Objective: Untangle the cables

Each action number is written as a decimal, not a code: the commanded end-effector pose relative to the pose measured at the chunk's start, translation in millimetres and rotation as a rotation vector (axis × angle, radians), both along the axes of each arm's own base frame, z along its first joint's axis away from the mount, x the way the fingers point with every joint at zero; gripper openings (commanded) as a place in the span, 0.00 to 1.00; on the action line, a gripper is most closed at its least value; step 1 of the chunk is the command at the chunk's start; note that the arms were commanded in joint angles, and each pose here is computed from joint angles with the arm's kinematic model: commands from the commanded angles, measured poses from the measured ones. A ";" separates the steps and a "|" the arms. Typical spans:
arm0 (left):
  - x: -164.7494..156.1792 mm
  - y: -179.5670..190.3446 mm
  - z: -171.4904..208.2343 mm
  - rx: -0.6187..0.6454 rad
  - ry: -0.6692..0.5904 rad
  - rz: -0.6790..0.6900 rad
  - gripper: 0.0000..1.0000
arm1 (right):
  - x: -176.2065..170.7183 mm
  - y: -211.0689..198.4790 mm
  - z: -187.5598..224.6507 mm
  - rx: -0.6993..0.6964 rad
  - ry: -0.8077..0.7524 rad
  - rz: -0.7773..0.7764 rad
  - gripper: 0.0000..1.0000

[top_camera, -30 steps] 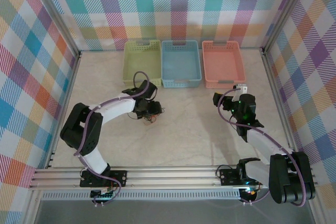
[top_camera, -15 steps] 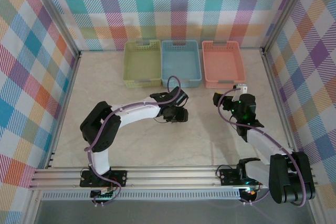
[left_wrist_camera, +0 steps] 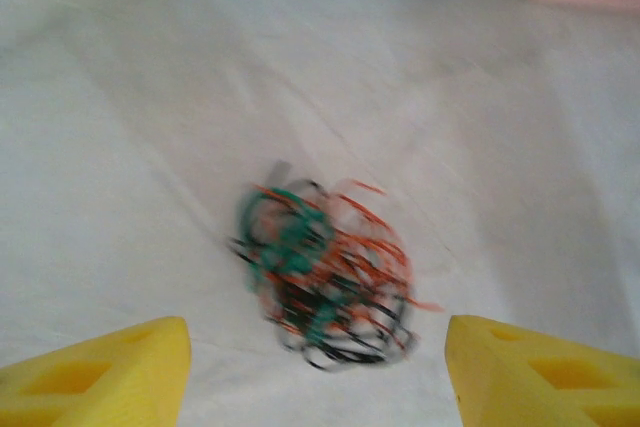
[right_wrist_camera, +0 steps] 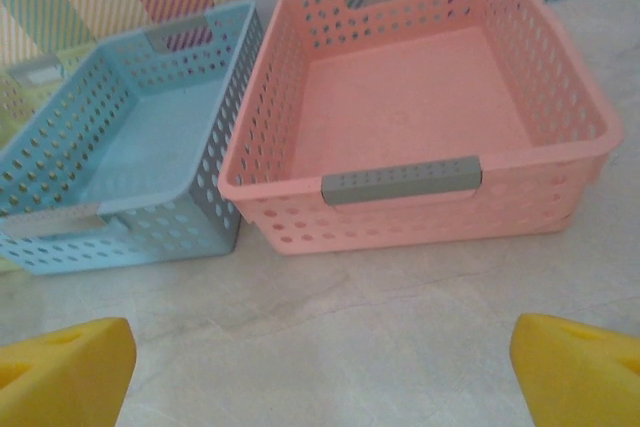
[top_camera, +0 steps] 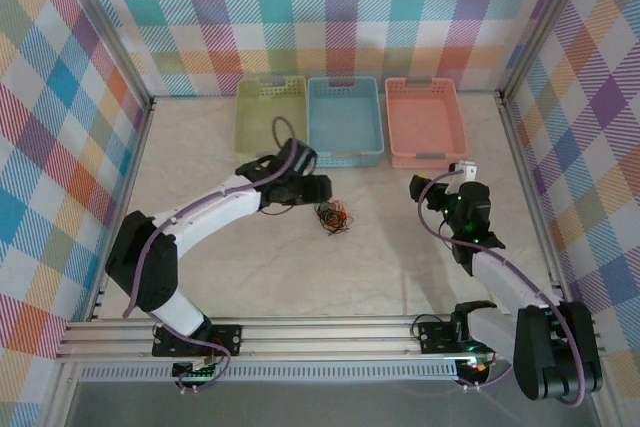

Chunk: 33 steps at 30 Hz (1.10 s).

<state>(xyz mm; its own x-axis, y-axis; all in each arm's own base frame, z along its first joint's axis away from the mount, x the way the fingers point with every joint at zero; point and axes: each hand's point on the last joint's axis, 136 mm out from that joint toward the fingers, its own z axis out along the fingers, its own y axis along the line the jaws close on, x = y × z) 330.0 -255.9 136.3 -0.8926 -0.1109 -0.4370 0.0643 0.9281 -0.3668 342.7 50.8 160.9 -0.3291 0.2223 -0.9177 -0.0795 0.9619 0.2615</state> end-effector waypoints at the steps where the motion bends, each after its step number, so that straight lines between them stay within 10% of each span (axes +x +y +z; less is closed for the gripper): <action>1: -0.4 0.2 -23.3 -0.010 0.040 -0.033 0.68 | -3.1 5.5 19.3 0.051 -0.056 0.017 0.91; 14: 2.9 -8.6 -48.7 -0.036 0.052 -0.077 0.66 | -4.2 149.8 30.8 0.089 0.156 0.581 0.75; 33: -16.8 -39.9 -72.1 -0.218 0.192 -0.140 0.57 | -21.7 203.3 -41.4 0.111 0.384 0.717 0.58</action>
<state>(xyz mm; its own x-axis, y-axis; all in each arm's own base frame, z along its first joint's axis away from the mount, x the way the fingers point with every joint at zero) 320.6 -286.6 73.5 -0.9532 -0.0595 -0.2965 0.1087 0.8474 -0.5197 321.5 244.0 110.6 -0.7307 -0.0437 -0.6813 -0.5042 0.7074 0.4954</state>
